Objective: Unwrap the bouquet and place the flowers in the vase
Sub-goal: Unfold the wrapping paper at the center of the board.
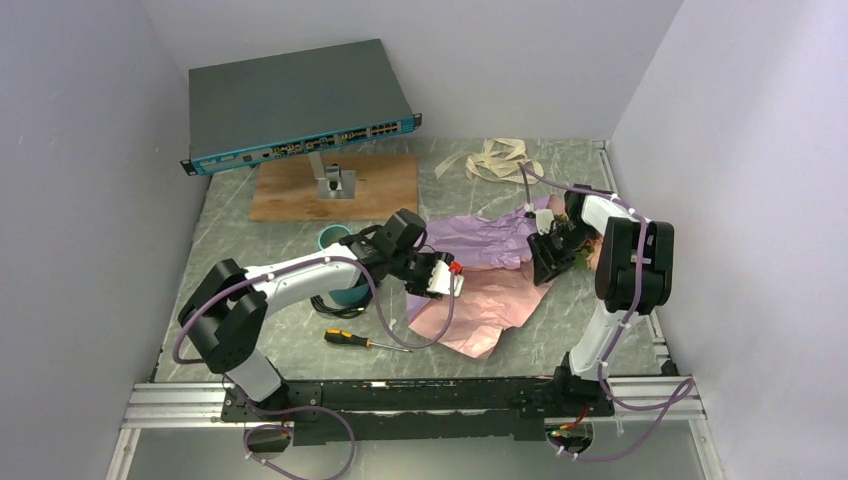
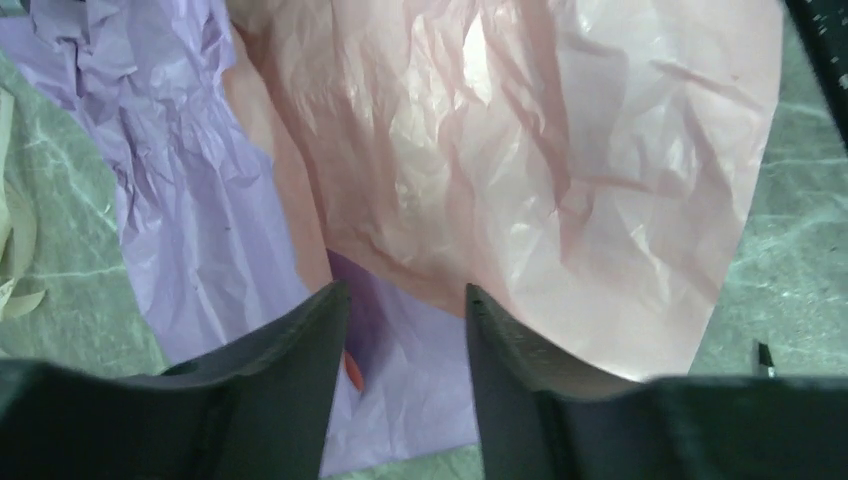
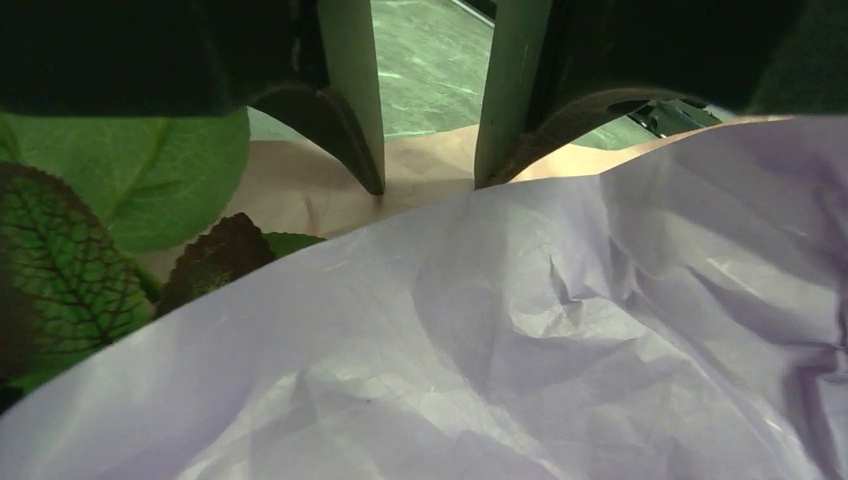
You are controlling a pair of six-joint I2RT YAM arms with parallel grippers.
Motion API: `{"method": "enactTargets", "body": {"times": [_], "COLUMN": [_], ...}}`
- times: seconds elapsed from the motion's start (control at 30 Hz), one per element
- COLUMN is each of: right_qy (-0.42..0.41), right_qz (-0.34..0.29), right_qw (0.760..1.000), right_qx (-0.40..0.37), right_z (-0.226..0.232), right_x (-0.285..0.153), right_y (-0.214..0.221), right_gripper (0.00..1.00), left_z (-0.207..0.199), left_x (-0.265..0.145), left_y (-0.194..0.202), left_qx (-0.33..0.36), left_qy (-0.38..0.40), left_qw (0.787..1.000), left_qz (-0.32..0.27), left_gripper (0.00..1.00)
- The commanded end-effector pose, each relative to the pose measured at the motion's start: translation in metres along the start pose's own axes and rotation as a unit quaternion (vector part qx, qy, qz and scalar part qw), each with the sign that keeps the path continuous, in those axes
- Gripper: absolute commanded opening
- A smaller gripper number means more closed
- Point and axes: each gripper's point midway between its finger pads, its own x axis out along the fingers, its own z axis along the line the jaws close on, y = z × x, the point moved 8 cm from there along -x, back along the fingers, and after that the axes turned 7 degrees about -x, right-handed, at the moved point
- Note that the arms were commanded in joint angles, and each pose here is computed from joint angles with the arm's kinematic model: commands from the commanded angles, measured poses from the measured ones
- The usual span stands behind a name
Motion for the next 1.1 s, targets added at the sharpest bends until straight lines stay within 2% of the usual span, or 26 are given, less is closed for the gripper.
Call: {"method": "enactTargets", "body": {"times": [0.0,0.07,0.13,0.37,0.5,0.63,0.73,0.9,1.07], "right_qy": [0.003,0.004,0.003,-0.003,-0.005,-0.011,-0.011,-0.002,-0.003], "right_qz": [-0.010,-0.020,-0.026,-0.020,-0.020,-0.020,-0.018,-0.021,-0.022], "right_qw": [1.000,1.000,0.999,1.000,1.000,1.000,1.000,1.000,0.999], "right_qx": [-0.014,-0.017,-0.018,-0.006,0.004,0.006,0.008,0.018,0.024], "right_z": [0.002,0.006,0.009,0.010,0.010,0.010,0.009,0.005,0.002], "right_x": [0.000,-0.002,-0.003,0.003,0.004,0.002,0.001,-0.001,-0.002], "right_y": [0.002,0.003,0.004,0.008,0.007,0.005,0.005,0.003,0.002], "right_gripper": [0.45,0.53,0.56,0.53,0.54,0.55,0.55,0.56,0.56], "left_z": [-0.003,-0.005,-0.005,0.016,0.030,0.047,0.053,0.025,-0.013], "left_x": [0.010,0.021,0.031,0.077,0.107,0.132,0.143,0.138,0.112], "left_y": [-0.023,-0.024,-0.025,-0.023,-0.024,-0.024,-0.016,-0.006,0.008], "left_qx": [0.007,0.015,0.021,0.011,0.034,0.028,0.024,0.053,0.044], "left_qy": [0.029,0.035,0.042,0.060,0.039,0.016,0.014,0.095,0.189], "left_qw": [0.998,0.998,0.998,0.998,0.999,0.999,0.999,0.993,0.978], "left_qz": [-0.050,-0.047,-0.046,-0.025,-0.006,0.015,0.034,0.044,0.081], "left_gripper": [0.46,0.40,0.39,0.37,0.37,0.38,0.46,0.69,0.76]}}
